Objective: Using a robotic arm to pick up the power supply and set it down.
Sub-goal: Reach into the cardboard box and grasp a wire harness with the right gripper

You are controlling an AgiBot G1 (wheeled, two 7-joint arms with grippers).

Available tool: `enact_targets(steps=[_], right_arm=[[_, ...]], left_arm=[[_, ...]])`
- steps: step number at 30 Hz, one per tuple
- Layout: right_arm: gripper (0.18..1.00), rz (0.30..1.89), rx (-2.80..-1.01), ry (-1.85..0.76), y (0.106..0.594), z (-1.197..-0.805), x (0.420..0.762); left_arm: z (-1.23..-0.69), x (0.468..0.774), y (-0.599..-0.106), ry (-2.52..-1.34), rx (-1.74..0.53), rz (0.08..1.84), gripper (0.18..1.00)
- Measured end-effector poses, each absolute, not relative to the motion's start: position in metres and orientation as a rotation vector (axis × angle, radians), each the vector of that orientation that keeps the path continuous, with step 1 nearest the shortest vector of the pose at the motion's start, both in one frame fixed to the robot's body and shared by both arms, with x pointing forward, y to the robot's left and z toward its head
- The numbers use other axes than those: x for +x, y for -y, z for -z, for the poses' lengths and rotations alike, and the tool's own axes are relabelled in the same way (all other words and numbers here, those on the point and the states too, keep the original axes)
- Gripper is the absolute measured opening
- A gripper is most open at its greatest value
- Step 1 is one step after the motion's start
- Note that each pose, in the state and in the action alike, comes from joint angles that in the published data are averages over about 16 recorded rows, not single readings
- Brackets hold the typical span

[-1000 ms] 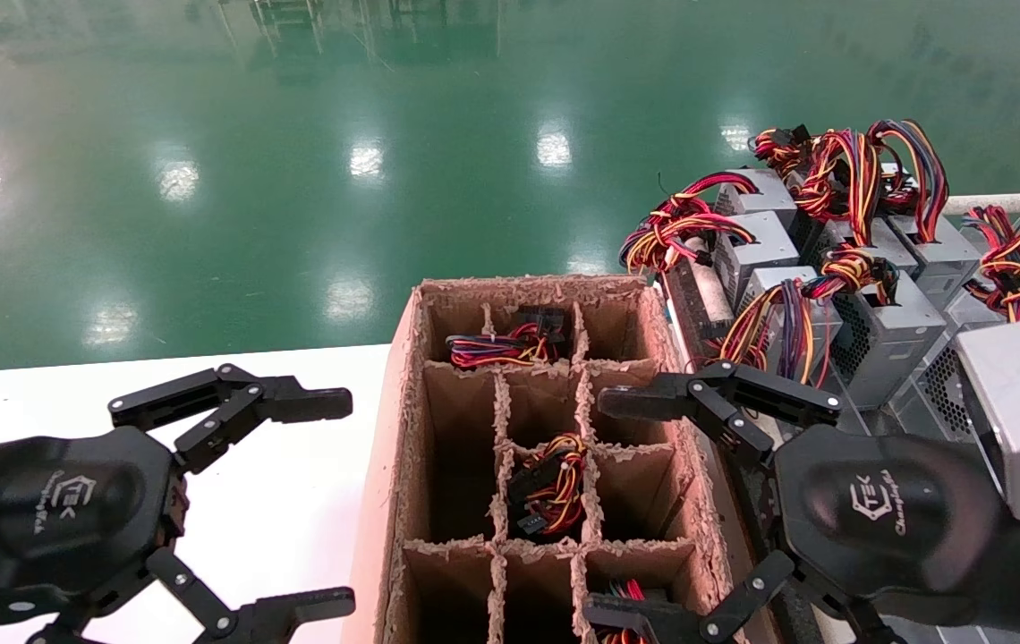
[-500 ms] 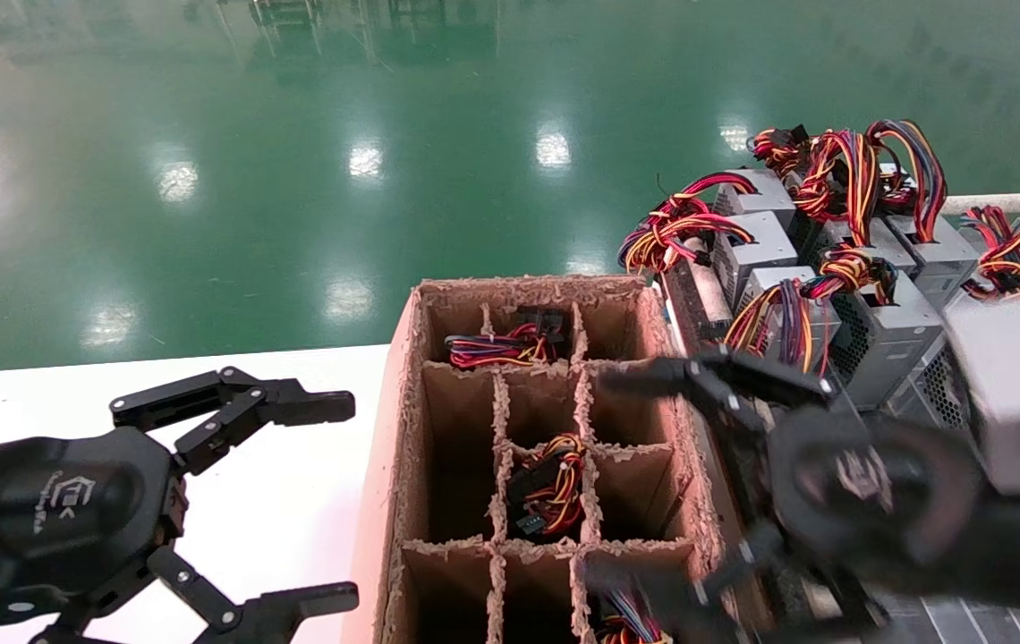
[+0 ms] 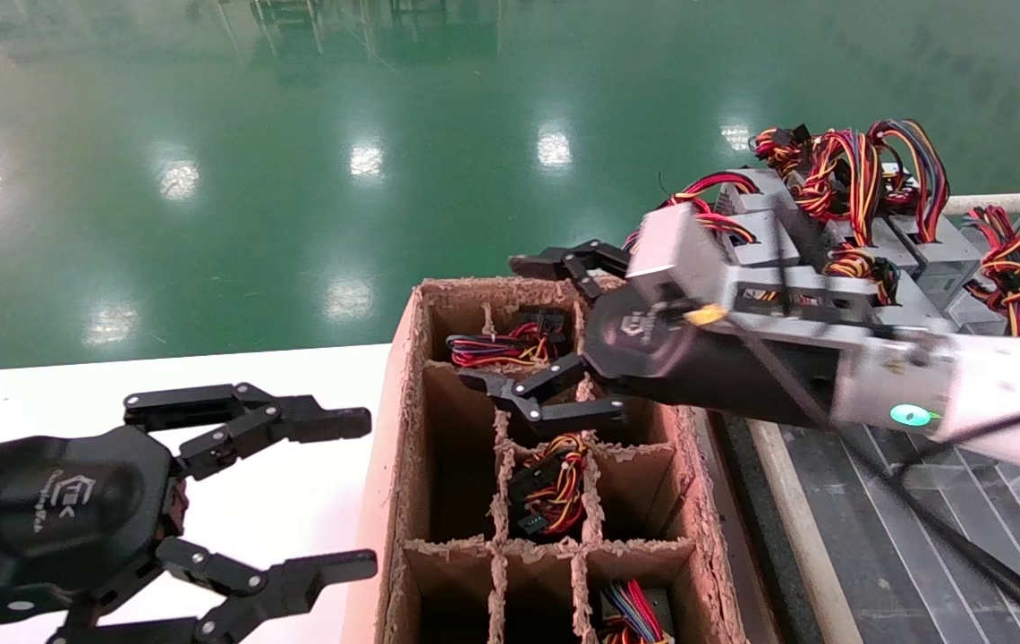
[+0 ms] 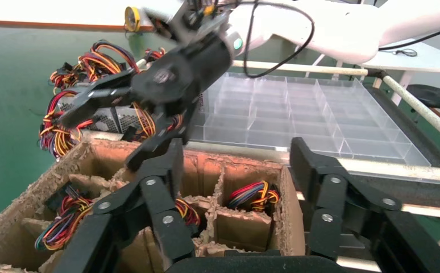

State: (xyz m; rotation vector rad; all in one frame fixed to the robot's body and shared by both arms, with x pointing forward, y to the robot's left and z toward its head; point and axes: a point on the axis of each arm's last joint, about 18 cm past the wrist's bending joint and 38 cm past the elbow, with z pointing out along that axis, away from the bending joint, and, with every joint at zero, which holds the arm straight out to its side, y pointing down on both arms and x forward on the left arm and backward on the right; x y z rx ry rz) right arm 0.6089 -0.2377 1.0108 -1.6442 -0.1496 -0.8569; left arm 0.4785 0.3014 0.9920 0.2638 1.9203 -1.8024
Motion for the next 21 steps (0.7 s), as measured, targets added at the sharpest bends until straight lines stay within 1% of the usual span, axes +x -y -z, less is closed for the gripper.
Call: enact_targets(steps=[10, 15, 21], right_arm=[[1.000, 0.977, -1.751, 0.229, 0.205, -1.000, 0.666], [0.998, 1.020, -1.795, 0.266, 0.193, -0.993, 0.685], [0.982, 1.054, -1.822, 0.281, 0.188, -0.988, 0.699]], left_arm=[[-0.992, 0.478, -0.301, -1.920, 0.264, 1.802, 0.544], [-0.992, 0.478, -0.301, -1.920, 0.264, 1.802, 0.428], [-0.992, 0.478, -0.301, -1.920, 0.264, 1.802, 0.320]])
